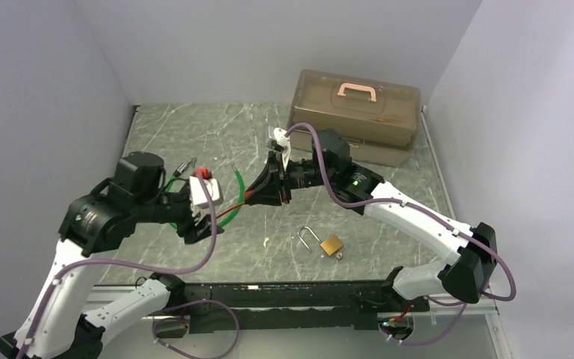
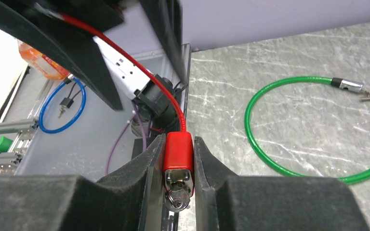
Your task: Unlock with the key
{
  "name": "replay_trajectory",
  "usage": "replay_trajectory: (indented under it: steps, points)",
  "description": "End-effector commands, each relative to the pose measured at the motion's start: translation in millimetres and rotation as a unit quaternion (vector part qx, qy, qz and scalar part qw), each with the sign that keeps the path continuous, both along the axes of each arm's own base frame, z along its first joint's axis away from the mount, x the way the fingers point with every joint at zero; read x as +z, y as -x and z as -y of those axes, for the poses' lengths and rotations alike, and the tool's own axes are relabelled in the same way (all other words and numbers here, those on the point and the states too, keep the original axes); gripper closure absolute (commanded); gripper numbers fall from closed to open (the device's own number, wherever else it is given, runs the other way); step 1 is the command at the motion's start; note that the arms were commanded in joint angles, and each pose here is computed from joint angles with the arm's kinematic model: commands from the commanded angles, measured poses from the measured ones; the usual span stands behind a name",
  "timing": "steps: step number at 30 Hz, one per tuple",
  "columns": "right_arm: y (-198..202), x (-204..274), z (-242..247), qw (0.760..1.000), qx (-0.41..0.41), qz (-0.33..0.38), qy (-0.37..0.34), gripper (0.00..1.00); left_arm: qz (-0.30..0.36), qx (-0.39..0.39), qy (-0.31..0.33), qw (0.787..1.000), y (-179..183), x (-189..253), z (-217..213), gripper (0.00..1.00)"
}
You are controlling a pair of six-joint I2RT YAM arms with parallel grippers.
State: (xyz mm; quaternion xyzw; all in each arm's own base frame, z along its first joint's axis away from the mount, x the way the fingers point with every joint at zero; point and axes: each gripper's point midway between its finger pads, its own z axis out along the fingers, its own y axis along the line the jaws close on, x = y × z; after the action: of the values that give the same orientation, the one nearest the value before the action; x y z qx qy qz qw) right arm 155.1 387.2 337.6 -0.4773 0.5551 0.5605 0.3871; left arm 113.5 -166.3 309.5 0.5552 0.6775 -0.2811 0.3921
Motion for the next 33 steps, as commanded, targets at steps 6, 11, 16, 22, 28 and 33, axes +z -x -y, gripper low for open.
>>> replay_trajectory:
  steps: [6, 11, 16, 22, 28, 33]
  points:
    - [5.1, -46.7, 16.7, 0.995, 0.01, 0.014, 0.101, 1.0, 0.248, 0.215, 0.021, 0.944, -57.8, 117.9, -60.5, 0.0]
    - [-24.4, -95.8, 29.0, 0.981, -0.084, 0.001, 0.175, 1.0, 0.276, 0.345, -0.027, 0.897, -92.1, 127.7, -100.6, 0.01]
    - [-43.2, -113.2, 29.1, 0.979, -0.116, -0.021, 0.167, 1.0, 0.198, 0.391, -0.077, 0.896, -115.9, 73.5, -110.9, 0.01]
    - [-60.9, -118.0, 25.2, 0.982, -0.115, -0.048, 0.139, 1.0, 0.129, 0.385, -0.079, 0.91, -124.3, 31.1, -109.8, 0.01]
    - [-90.5, -136.4, 30.2, 0.977, -0.161, -0.084, 0.113, 1.0, 0.092, 0.373, -0.078, 0.92, -129.7, 2.3, -106.1, 0.0]
    - [-109.7, -172.9, 26.6, 0.967, -0.191, -0.113, 0.127, 0.92, 0.076, 0.385, -0.075, 0.917, -140.4, -27.2, -109.6, 0.01]
